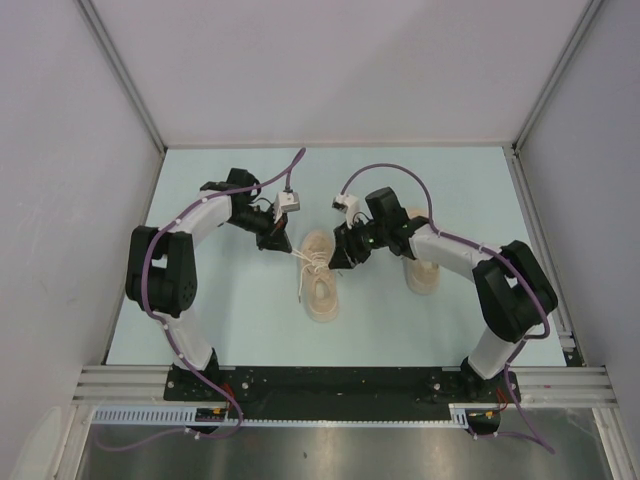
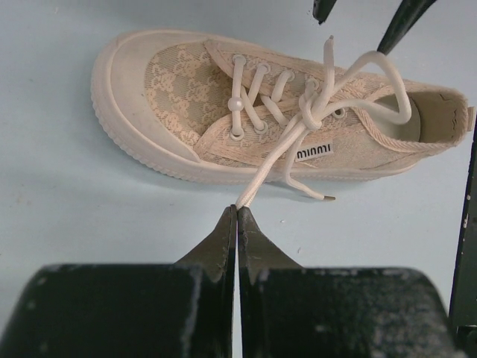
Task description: Tie the shoes
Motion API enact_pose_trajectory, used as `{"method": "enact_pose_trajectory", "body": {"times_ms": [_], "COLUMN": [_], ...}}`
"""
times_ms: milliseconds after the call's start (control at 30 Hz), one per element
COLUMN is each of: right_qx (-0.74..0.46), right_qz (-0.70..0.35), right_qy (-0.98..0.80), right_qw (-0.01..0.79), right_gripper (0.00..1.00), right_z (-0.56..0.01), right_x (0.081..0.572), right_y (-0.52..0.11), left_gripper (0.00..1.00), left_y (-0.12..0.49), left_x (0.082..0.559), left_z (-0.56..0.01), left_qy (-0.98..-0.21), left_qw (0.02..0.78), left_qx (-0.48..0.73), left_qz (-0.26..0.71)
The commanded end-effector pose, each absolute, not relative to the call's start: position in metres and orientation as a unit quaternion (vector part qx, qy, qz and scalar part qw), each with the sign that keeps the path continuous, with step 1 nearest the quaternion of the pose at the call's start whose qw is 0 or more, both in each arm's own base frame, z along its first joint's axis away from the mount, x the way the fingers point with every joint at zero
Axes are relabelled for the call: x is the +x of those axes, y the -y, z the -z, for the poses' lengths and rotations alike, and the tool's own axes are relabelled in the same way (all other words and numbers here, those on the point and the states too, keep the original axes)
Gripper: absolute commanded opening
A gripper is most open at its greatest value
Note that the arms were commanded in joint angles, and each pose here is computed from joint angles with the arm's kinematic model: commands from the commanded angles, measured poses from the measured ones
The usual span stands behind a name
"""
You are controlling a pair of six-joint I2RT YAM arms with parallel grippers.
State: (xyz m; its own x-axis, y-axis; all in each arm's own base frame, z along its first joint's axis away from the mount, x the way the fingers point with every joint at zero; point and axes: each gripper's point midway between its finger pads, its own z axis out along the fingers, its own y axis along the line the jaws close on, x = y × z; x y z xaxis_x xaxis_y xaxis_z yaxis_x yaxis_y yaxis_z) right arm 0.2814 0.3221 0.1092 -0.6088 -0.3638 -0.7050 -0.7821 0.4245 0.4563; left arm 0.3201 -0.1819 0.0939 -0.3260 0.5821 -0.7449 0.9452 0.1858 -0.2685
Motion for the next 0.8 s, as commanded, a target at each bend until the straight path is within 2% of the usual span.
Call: {"method": "enact_pose_trajectory", "body": {"times_ms": [0,333,767], "right_qx": [-0.379,-0.404,-0.424], "right_qz": [-0.419,-0.429,-0.43], "right_qy": [-0.774,-0.764,-0.746], "right_qw": [0.285,0.261,0.281], "right_gripper": [0.47,0.47,0.46], "right_z": [-0.128,-0.13,-0.142], "right_x": [0.288,0.271,0.266], "right_y": [-0.34,-0.337,-0.347], "left_gripper": [0.0,0.0,0.0], "left_y": [0.189,0.19,0.191], "left_x": [0.334,0.334,0.334], "left_z": [-0.109,-0.109,-0.108], "left_qy": [-0.702,-0.702,-0.703], "left_qw": [0.285,0.284,0.284], "left_qx": [0.54,0.539,0.536], "left_qz": [0.367,0.368,0.371]}}
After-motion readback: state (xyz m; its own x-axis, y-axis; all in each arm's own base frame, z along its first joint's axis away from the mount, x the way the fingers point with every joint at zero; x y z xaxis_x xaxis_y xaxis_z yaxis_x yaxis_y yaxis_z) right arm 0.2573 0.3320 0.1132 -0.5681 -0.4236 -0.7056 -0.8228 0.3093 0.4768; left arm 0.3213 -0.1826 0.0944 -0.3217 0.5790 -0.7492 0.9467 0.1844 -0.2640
